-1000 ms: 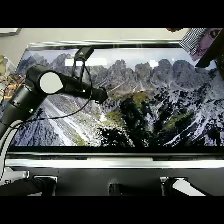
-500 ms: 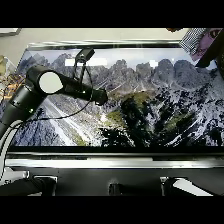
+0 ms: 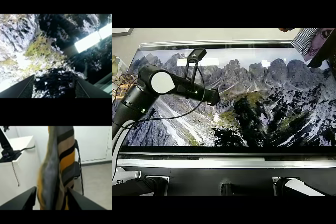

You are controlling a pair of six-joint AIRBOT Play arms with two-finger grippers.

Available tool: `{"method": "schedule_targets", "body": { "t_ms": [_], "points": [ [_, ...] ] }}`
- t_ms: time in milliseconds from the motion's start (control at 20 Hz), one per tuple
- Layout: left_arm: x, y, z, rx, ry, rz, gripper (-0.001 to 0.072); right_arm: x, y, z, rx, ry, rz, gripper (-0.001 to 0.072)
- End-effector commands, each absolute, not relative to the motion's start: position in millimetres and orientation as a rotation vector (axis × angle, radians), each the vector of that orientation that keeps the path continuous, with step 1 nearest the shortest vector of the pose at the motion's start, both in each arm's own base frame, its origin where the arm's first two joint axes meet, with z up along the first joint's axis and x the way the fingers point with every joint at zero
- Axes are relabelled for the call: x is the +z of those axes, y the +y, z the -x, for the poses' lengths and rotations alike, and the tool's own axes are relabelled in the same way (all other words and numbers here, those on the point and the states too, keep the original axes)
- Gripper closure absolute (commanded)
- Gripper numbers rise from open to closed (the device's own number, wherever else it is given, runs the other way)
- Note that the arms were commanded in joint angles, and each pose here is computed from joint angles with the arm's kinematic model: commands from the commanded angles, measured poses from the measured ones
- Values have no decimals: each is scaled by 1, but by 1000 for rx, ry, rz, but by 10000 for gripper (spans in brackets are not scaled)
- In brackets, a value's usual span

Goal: Fold the clothes and pants, and hang the long-sleeved shirts on hangers.

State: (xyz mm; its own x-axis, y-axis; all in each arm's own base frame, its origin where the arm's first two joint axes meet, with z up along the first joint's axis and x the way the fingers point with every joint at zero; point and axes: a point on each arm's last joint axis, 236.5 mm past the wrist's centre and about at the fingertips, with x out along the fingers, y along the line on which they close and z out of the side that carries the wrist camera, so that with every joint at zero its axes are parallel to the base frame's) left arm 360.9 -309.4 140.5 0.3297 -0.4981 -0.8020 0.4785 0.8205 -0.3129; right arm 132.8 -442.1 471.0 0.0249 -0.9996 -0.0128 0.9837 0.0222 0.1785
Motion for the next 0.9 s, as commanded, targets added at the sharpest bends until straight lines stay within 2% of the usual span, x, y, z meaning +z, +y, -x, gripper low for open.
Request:
{"method": "schedule_targets", "body": {
  "t_ms": [0,100,250,350,400,500,550,600,650,700,750,850],
  "points": [
    [141,-312,-359,-630,1071,60,168,471,-429,-119,-1567,-121,-187,200],
    [143,-315,-358,-640,1070,71,168,476,-412,-104,-1590,-126,-215,115],
    [142,-311,-361,-632,1072,76,167,506,-374,-77,-1592,-210,-209,102],
    [143,-311,-361,-612,1083,106,167,540,-342,-63,-1546,-337,-185,102],
    [143,-310,-360,-604,1087,120,168,560,-325,-66,-1470,-438,-196,102],
    [149,-305,-363,-590,1073,134,168,608,-283,-104,-1134,-668,-274,110],
    [154,-299,-366,-580,1055,135,168,630,-258,-137,-876,-770,-386,170],
    [161,-290,-370,-562,1033,132,168,643,-234,-171,-603,-822,-566,252],
    [171,-278,-374,-537,1001,127,170,647,-206,-211,-314,-800,-774,330],
    [183,-264,-378,-511,965,126,170,648,-177,-246,-102,-723,-859,375],
    [199,-246,-381,-480,917,128,171,643,-143,-280,58,-623,-843,400],
    [236,-207,-382,-416,820,152,192,603,-70,-351,254,-364,-767,538]
  ]
}}
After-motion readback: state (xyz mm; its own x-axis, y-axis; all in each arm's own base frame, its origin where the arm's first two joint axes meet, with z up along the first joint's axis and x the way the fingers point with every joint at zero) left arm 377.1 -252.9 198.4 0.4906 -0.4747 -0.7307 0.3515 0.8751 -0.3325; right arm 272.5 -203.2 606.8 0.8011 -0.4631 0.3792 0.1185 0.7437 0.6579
